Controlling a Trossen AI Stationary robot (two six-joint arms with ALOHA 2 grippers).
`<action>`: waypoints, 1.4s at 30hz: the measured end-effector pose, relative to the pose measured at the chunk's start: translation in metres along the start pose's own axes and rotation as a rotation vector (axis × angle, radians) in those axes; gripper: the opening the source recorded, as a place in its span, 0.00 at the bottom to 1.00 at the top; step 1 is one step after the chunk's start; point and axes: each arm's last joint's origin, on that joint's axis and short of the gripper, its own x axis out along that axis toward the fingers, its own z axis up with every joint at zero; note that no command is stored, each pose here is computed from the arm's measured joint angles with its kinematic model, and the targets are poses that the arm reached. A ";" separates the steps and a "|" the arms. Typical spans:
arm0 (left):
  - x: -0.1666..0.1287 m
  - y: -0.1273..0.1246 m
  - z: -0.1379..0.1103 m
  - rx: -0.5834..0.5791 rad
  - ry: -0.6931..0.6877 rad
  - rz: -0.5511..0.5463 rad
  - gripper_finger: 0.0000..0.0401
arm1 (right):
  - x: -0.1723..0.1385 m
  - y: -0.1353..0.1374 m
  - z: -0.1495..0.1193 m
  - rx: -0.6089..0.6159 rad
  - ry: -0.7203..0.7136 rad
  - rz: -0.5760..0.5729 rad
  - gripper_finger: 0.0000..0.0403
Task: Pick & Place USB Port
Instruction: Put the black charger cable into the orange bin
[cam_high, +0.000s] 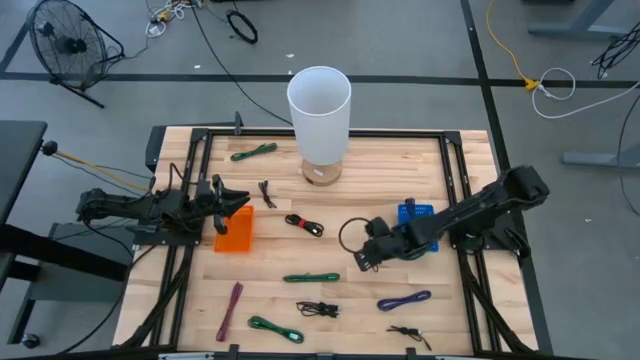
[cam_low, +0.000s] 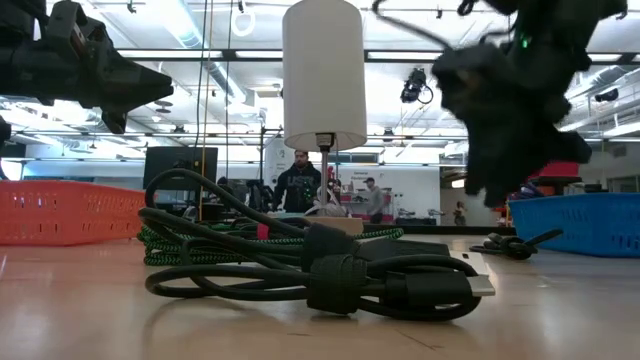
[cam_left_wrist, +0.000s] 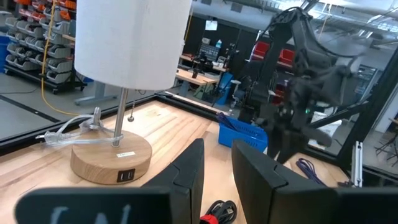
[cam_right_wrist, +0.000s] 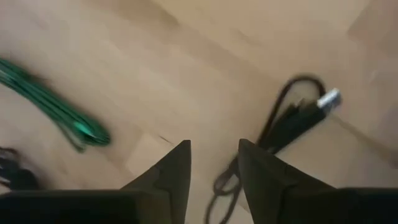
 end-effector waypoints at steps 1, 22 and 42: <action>0.000 0.000 0.000 0.000 0.000 0.000 0.21 | 0.003 0.000 -0.001 0.000 0.013 -0.007 0.33; 0.000 0.000 0.000 0.003 0.001 0.000 0.21 | 0.011 -0.012 0.011 0.035 0.078 -0.092 0.46; 0.000 0.000 0.000 0.003 0.001 0.000 0.21 | 0.018 -0.017 0.011 0.061 0.079 -0.154 0.47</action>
